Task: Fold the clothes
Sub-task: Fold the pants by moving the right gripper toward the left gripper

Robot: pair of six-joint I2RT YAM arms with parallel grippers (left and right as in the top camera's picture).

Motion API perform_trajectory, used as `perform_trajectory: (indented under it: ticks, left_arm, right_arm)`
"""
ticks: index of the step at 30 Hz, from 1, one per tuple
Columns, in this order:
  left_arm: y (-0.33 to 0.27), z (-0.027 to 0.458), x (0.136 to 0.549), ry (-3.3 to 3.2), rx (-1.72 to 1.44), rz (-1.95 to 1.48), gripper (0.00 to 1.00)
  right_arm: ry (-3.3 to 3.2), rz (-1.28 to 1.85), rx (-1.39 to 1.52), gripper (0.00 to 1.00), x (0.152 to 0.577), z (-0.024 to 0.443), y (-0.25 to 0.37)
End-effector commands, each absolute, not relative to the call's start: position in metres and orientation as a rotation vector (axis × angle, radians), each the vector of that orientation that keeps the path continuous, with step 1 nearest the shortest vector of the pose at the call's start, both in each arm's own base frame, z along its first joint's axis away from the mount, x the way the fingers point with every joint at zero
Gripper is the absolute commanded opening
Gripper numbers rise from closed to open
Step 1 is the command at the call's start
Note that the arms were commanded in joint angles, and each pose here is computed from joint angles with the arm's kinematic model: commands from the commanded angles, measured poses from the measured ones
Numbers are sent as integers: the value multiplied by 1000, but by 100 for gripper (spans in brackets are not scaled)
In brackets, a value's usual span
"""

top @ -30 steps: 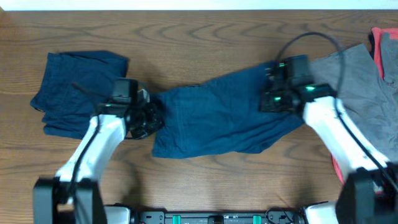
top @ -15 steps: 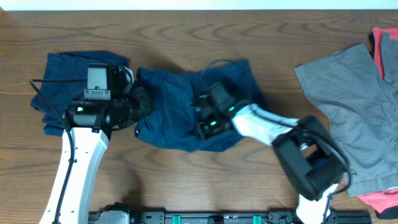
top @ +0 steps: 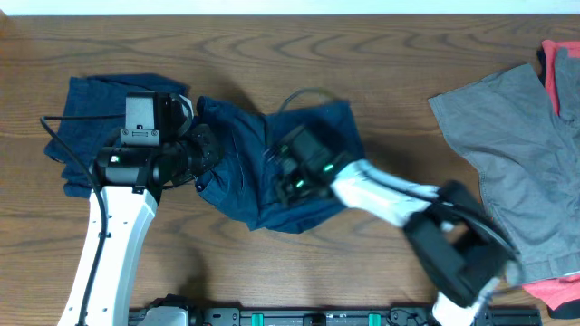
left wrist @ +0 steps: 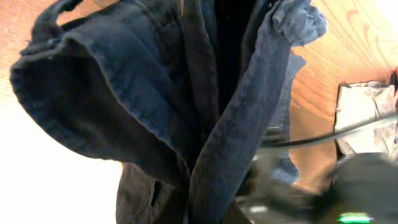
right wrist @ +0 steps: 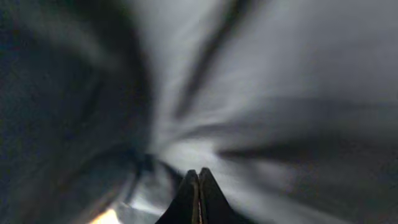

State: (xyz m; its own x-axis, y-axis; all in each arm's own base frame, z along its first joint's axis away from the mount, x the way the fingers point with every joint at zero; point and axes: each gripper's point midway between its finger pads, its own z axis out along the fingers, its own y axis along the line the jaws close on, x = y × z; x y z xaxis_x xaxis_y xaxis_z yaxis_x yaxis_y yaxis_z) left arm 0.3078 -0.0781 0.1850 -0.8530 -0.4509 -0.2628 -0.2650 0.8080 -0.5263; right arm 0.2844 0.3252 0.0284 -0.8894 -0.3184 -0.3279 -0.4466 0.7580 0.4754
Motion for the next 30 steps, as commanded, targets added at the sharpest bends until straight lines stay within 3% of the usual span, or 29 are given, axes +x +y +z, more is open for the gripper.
perform_trajectory:
  ticks: [1,6,11,22,30]
  left_arm:
    - [-80,195,313,2584,-524,-708,6]
    - [-80,195,317,2571,-536,-715,6]
    - [-80,196,323,2543,-622,-745,6]
    - [-88,196,349,2450,-857,-848,6]
    - [-159,210,378,2373,-669,-1017,6]
  right_arm:
    - [2596,620,-457,2,339,79,270]
    - [2710,388,-380,1,349,71,186]
    - [2859,313,-345,1,336,40,145]
    - [3065,266,-430,1,301,-26,153]
    - [3139,252,-405,1,279,-39,171]
